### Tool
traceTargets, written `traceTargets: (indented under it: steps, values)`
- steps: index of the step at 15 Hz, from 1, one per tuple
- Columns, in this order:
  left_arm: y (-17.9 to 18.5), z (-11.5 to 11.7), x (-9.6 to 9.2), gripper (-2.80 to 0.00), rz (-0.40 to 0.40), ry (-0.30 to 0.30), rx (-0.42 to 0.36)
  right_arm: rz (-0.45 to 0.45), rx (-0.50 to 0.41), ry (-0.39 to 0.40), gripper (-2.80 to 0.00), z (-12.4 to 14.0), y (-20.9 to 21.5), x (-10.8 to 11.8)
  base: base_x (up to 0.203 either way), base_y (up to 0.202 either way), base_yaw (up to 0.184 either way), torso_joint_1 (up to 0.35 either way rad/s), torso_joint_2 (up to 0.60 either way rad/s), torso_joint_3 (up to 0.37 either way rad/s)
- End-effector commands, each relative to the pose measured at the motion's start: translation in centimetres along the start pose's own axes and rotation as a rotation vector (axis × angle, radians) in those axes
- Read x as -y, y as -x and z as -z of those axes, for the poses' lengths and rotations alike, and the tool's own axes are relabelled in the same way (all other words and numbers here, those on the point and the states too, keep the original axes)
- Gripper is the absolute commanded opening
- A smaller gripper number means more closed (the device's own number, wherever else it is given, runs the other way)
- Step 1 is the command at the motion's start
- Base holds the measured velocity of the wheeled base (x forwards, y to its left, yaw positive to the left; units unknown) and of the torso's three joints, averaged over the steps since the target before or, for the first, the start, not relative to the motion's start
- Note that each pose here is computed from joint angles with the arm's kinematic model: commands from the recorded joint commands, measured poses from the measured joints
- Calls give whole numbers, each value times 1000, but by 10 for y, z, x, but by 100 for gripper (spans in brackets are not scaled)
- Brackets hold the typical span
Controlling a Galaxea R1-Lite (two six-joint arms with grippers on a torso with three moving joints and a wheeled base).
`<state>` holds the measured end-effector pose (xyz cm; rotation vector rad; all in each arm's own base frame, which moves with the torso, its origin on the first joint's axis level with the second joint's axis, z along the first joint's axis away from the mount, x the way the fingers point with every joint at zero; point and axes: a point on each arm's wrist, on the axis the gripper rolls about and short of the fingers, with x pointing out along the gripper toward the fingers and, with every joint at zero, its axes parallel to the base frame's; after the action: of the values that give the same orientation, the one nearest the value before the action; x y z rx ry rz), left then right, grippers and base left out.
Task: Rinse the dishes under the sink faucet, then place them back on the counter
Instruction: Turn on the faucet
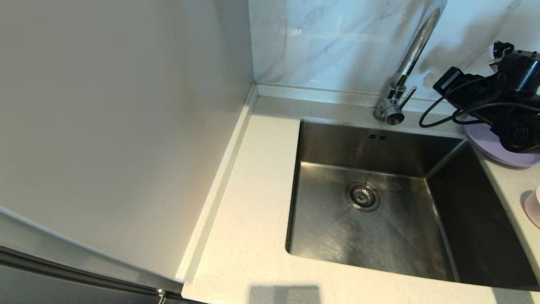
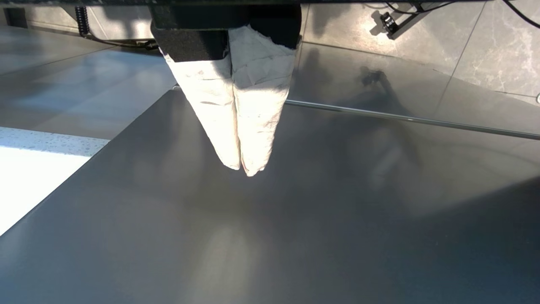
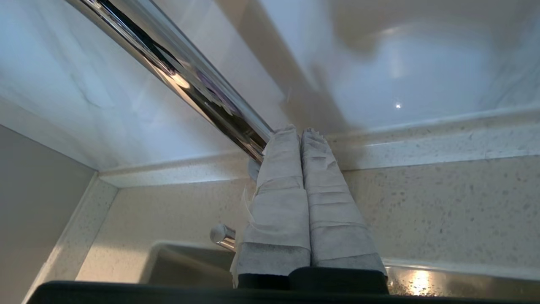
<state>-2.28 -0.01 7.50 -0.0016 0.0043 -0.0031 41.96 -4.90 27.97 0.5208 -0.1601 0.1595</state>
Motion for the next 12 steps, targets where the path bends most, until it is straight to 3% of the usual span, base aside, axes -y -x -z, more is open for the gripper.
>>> traceTargets:
  steps: [1,7,12]
  values:
    - [0,0,0,-280,0,0,0,-25,-5,-4,-280,0,0,-6,0,0,0,0,0,0]
    - [0,0,0,-280,0,0,0,-94,-32,-19,-280,9,0,-33,0,0,0,0,0,0]
    - [0,0,0,-280,0,0,0,-90,-37,-17,-280,12,-1,-32,0,0,0,0,0,0]
